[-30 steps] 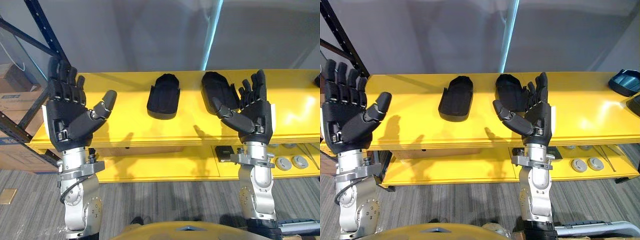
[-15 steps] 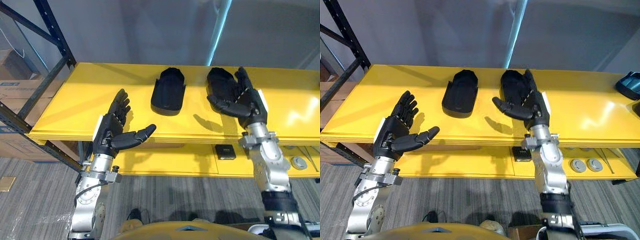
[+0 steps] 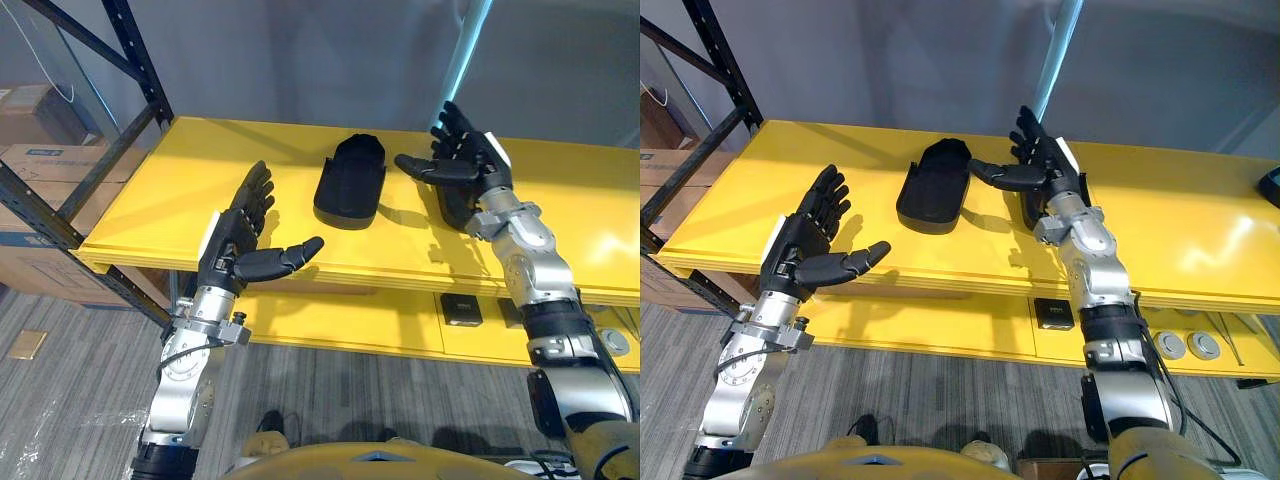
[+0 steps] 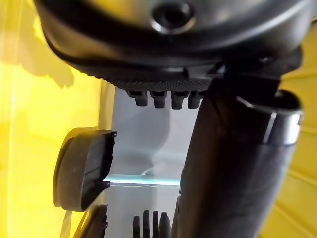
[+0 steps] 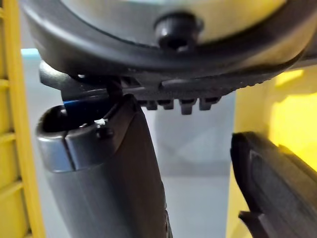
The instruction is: Walk over and take three plastic housings, then place them on the shelf
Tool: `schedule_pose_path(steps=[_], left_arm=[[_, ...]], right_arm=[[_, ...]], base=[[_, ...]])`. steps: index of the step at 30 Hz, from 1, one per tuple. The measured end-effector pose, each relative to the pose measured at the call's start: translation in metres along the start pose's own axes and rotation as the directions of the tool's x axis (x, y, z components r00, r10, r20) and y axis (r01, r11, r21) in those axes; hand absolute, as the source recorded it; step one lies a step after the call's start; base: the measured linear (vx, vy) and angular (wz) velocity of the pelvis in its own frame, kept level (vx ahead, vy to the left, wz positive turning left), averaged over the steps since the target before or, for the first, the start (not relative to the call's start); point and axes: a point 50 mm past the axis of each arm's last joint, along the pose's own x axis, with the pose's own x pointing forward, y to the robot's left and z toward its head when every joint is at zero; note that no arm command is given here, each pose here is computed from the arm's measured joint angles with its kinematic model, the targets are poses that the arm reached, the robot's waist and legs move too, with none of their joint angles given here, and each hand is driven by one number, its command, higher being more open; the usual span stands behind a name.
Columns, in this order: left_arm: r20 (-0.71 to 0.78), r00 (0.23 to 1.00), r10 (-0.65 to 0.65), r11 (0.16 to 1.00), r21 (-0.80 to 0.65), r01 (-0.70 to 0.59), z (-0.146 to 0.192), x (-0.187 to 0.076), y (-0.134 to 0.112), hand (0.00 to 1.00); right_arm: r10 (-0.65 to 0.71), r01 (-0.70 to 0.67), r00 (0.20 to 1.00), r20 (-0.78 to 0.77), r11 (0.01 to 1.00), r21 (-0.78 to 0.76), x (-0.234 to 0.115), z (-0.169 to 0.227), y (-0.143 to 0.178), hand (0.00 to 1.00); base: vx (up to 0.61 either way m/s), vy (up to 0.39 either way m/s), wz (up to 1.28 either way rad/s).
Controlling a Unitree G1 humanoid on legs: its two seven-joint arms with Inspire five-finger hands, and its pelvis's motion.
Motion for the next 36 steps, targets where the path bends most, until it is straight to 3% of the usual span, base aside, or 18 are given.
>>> schedule_pose_path(steps=[10,17,36], left_arm=[[-0.028,0.999,-0.025,1.000,-0.008,0.025,-0.007,0.007,-0.003,1.00],[-0.065,0.998,0.009,1.000,-0.007,-0.009,-0.016,0.009,0.001,1.00],[-0.062,0.997,0.039,0.996,-0.077,-0.044,-0.016,0.007,0.005,1.00]], right_arm=[[0.000,0.003,0.995,-0.098,1.000,0.028,0.030,0.012,0.003,1.00],[-0.040,0.032,0.982,-0.182,0.998,-0.047,0.041,0.017,0.003,1.00],[-0.093,0.093,0.931,-0.352,0.996,-0.018,0.038,0.020,-0.029,1.00]], base=[[-0.01,-0.002,0.00],[-0.01,-0.009,0.05],[0.00,-0.010,0.12]])
